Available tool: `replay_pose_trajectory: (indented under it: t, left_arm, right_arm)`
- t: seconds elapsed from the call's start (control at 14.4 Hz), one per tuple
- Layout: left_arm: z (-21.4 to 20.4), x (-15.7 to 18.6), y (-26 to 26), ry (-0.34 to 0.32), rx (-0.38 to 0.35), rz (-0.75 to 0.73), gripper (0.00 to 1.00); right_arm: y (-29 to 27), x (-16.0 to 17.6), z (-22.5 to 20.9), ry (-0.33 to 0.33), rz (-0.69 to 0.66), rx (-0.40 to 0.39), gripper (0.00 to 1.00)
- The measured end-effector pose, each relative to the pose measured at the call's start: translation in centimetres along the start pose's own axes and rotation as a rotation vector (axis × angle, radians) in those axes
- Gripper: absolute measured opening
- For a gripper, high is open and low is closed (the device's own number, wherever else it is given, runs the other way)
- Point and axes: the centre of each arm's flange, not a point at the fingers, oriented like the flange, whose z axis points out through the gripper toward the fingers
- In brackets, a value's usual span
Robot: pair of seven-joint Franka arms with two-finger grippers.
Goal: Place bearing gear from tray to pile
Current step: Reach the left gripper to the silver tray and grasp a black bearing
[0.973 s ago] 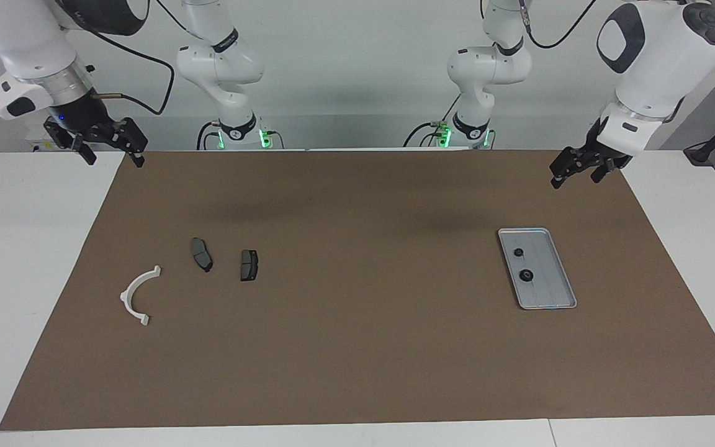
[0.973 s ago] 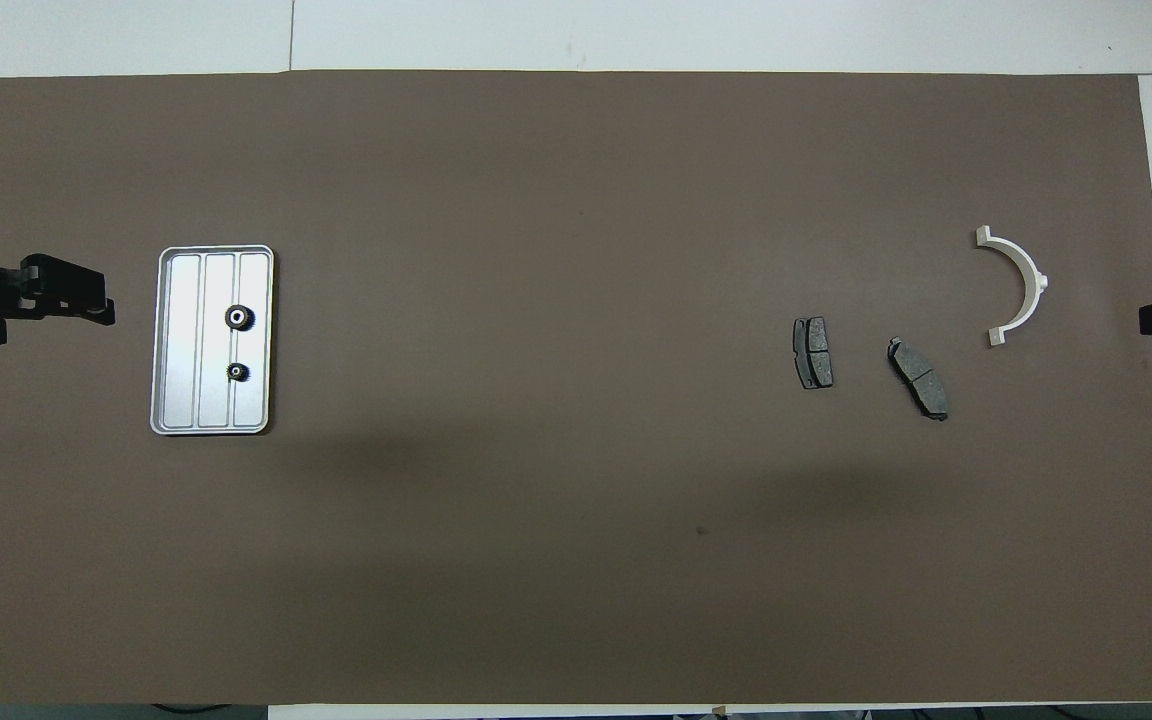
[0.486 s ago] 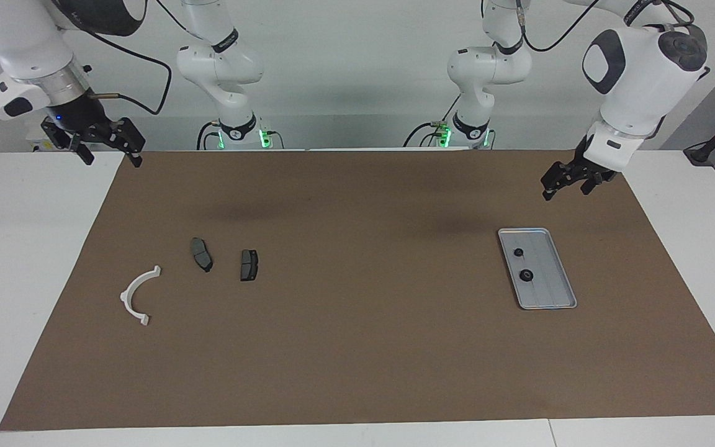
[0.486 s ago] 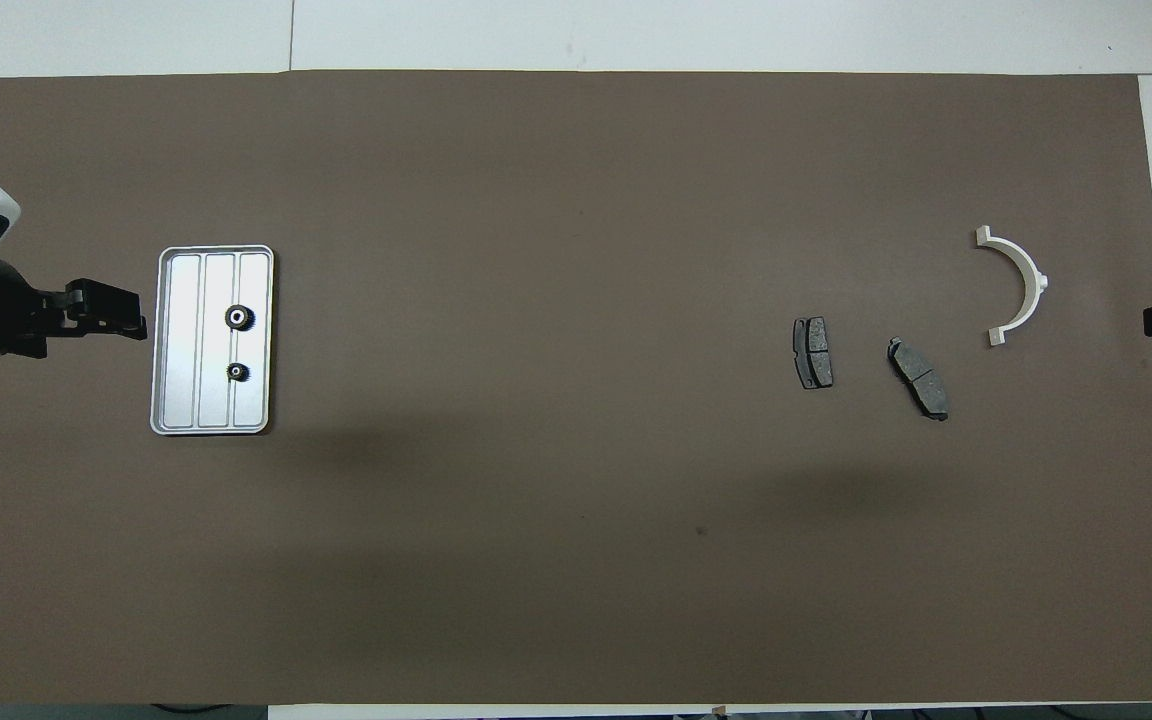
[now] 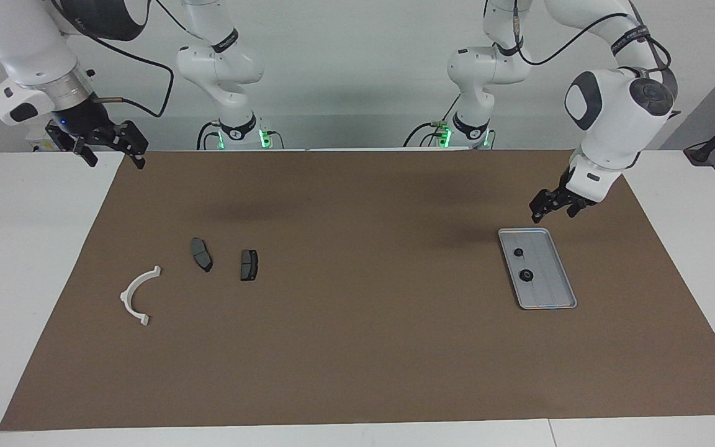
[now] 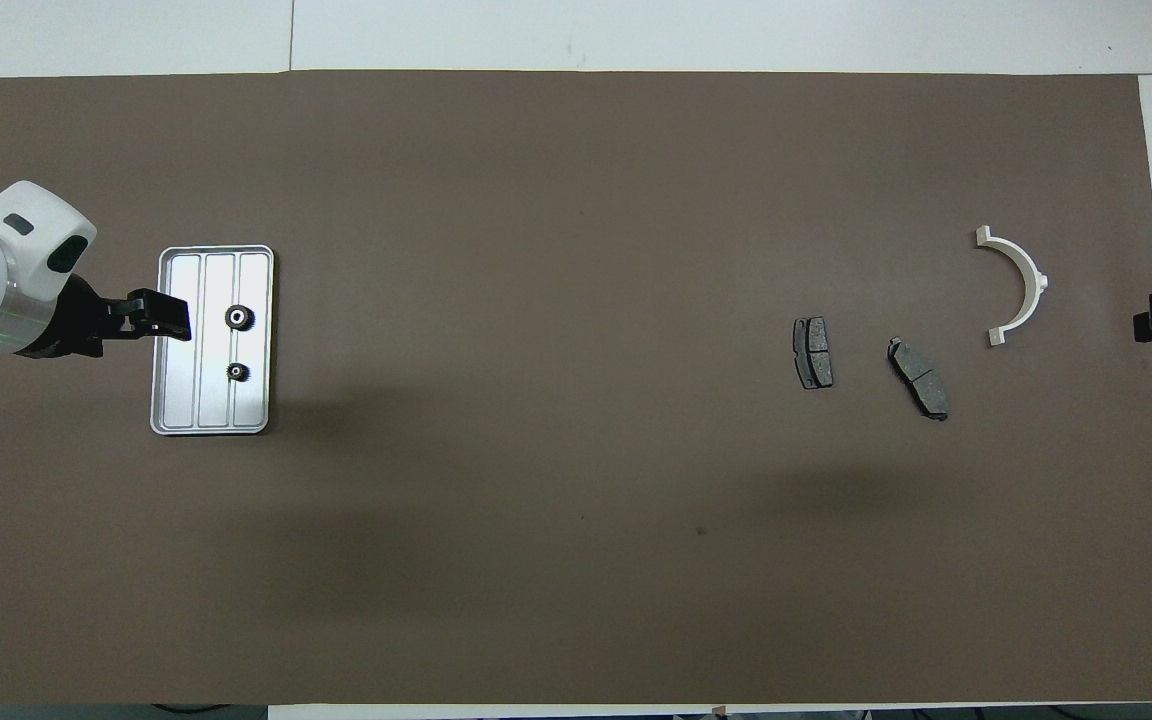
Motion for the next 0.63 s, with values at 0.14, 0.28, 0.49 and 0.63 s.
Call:
replay_pose_trajectory:
  t: [0.14,0.28,0.49,0.63]
  left_arm:
    - [1.4,0.6,0.0,0.024,-0.002,-0.001,0.73]
    - [2.9,0.9,0.0,0.038,-0.003,-0.006,0.67]
    - [6.0,1.4,0.0,0.041,-0.001,-0.019,0.60]
    - [8.3,2.1,0.1,0.041,0.001,-0.025,0.70]
  right_arm:
    - [0.5,-0.1,0.1,-0.003,-0.006,0.001,1.00]
    - [1.3,-0.1,0.1,-0.004,-0.012,0.001,1.00]
    - [1.4,-0.2,0.3,-0.009,-0.015,0.002,1.00]
    - [1.4,-0.3,0.4,-0.011,-0.016,0.002,1.00]
